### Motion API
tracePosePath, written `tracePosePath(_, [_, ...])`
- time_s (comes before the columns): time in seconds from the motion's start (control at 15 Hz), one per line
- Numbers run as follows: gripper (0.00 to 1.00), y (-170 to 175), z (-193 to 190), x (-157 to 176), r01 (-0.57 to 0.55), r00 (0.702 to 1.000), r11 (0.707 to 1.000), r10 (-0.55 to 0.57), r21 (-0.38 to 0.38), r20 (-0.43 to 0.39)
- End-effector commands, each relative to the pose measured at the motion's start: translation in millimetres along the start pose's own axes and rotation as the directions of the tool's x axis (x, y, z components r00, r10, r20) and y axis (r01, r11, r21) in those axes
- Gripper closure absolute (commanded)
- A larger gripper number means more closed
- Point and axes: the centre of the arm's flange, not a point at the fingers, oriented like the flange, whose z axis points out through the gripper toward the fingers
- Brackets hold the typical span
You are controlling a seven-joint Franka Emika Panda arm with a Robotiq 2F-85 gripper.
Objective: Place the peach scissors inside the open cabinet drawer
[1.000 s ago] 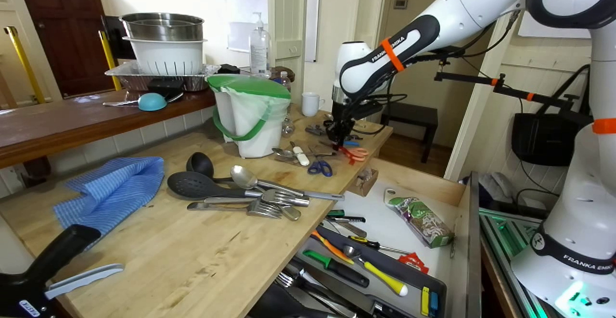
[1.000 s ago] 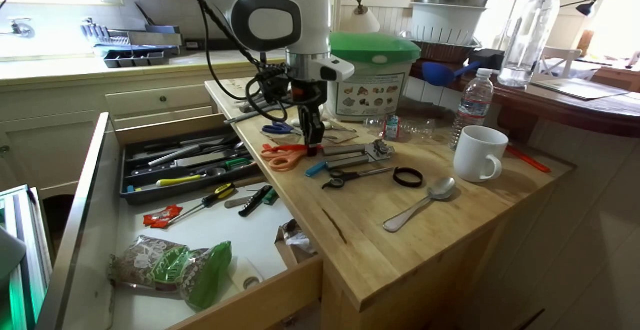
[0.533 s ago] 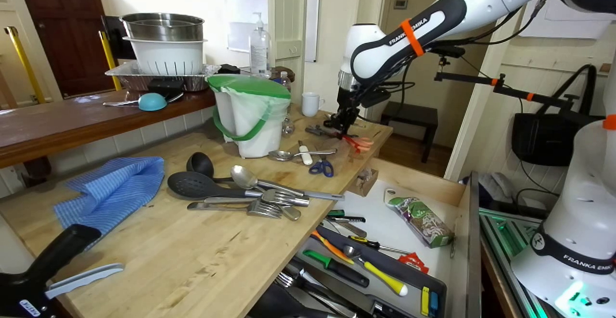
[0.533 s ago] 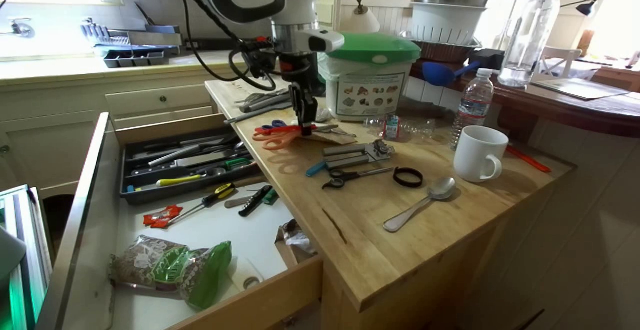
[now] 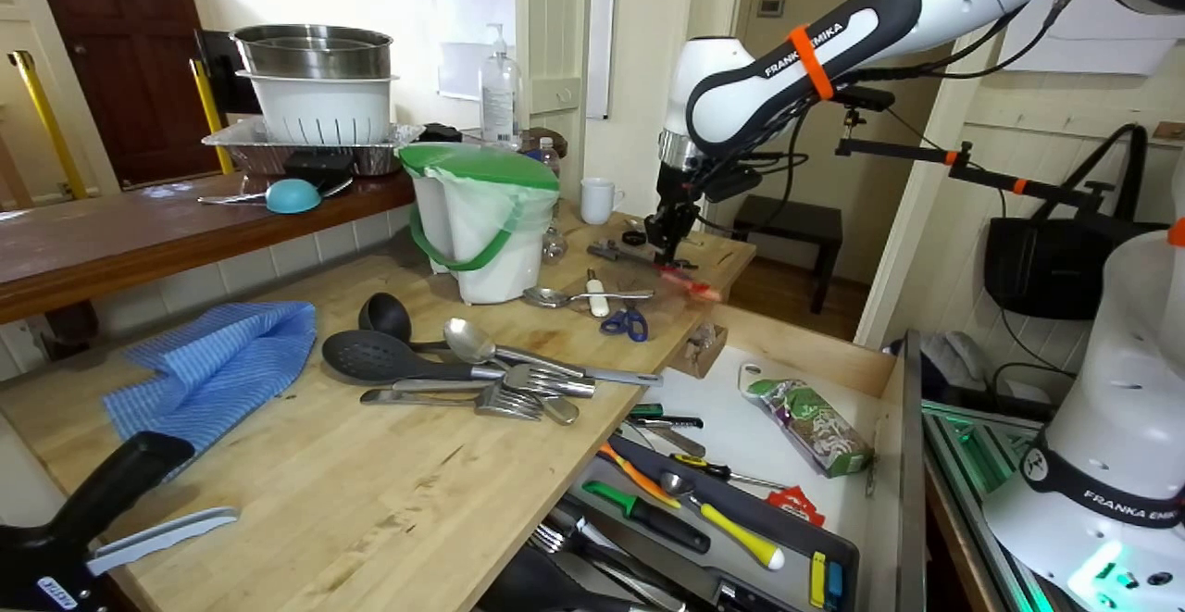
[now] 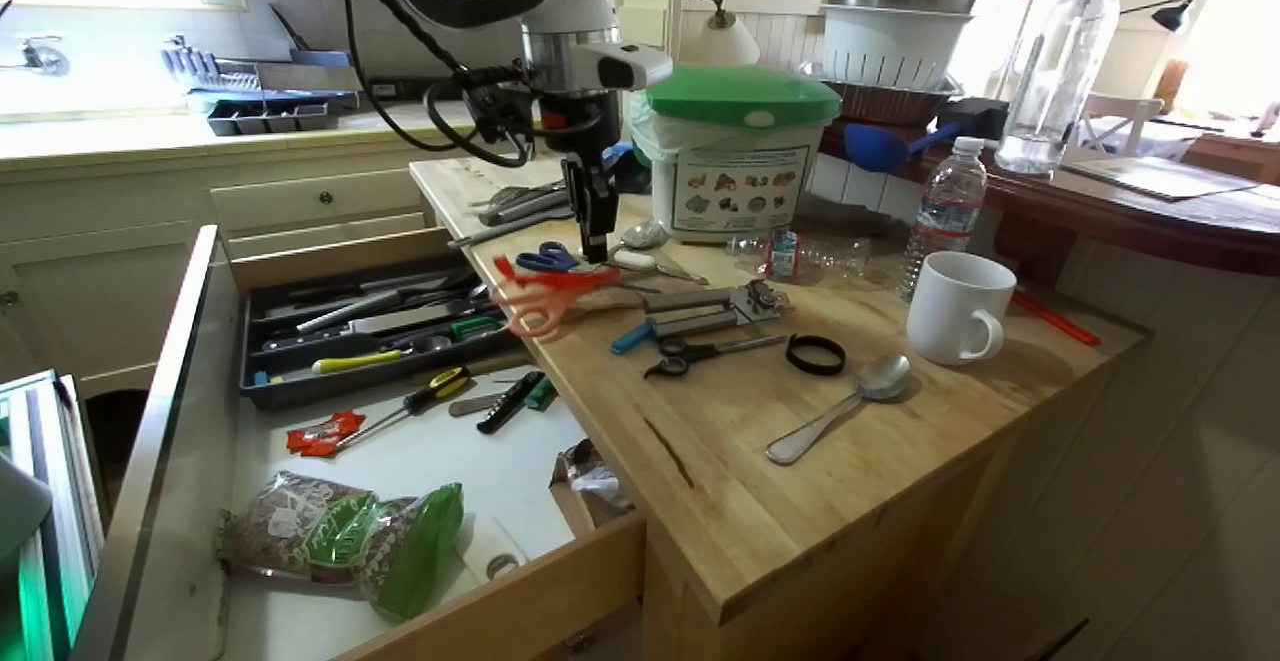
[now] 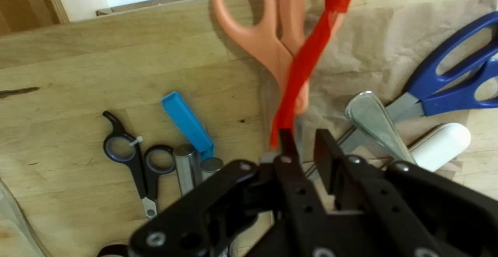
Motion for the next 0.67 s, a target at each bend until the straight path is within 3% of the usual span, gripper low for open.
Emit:
tracePosePath(0.0, [1.00, 0.1, -1.6, -10.0, 0.001, 1.000, 1.000, -0.001, -0.008, 0.025])
tracePosePath(0.27, [1.00, 0.7, 3.3, -8.6, -0.001, 0.999, 1.000, 0.002, -0.012, 0.049])
tracePosePath(0.33, [0.76, 2.0, 6.1, -9.2, 0.007, 0.998, 1.000, -0.006, -0.016, 0.057])
tracePosePath(0.6, [0.51, 8.1, 17.1, -16.0, 0.025, 0.994, 1.000, -0.023, -0.015, 0.105])
